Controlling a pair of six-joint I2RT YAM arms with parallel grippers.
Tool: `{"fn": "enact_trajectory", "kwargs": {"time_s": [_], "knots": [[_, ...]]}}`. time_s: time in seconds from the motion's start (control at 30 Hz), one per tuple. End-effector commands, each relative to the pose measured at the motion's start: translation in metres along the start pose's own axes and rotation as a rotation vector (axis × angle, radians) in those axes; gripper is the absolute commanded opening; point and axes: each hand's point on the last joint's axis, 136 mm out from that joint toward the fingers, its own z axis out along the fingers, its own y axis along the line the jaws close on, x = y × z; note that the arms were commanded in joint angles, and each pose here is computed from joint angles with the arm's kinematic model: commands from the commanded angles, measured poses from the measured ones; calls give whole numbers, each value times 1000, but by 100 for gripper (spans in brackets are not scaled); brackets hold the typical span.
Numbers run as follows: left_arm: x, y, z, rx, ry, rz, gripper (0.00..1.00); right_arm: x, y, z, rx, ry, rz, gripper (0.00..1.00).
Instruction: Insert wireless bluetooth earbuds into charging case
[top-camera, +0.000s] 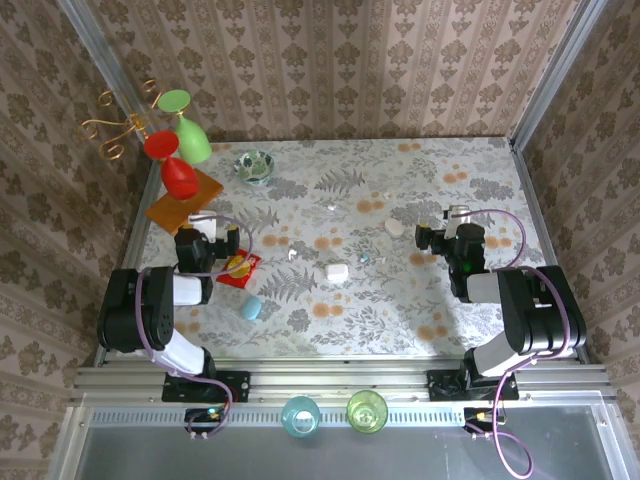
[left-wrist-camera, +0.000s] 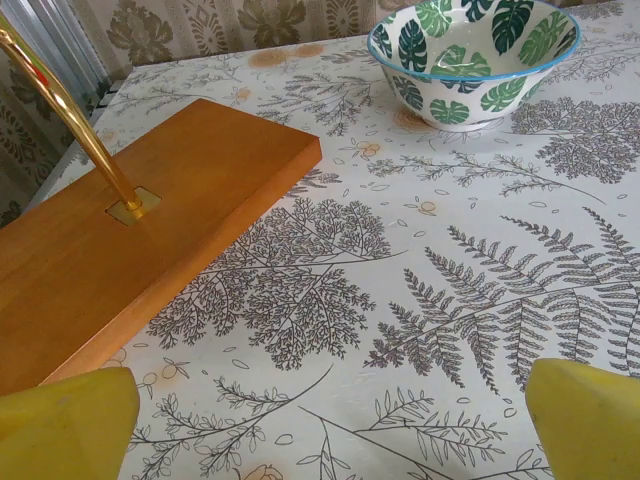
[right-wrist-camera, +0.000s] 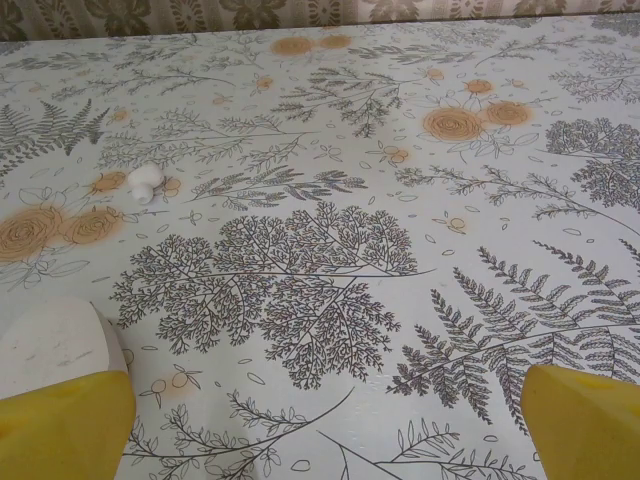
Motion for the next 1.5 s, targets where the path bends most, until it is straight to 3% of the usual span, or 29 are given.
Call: {"fn": "enact_trajectory", "kwargs": {"time_s": [0.0, 0.7, 0.93, 1.07, 1.17, 1.33, 1.47], "knots": [[-8, 2, 2, -10, -15, -7, 100, -14, -3, 3, 26, -36, -14, 100], [-7, 5, 2, -28, -13, -12, 100, -15, -3, 3, 23, -39, -12, 100], [-33, -15, -21, -34, -76, 106, 100, -57, 24, -25, -29, -43, -113, 100], [-60, -38, -40, 15, -121, 211, 100, -73, 72, -43, -190, -47, -266, 100], [-77, -58, -53, 73, -129, 234, 100, -67, 121, -55, -416, 1, -382, 100], [-91, -106, -70, 244, -135, 231, 100, -36, 195, -87, -789, 81, -609, 100], [-92, -133, -79, 384, -90, 125, 100, -2, 229, -95, -924, 210, -793, 100]]}}
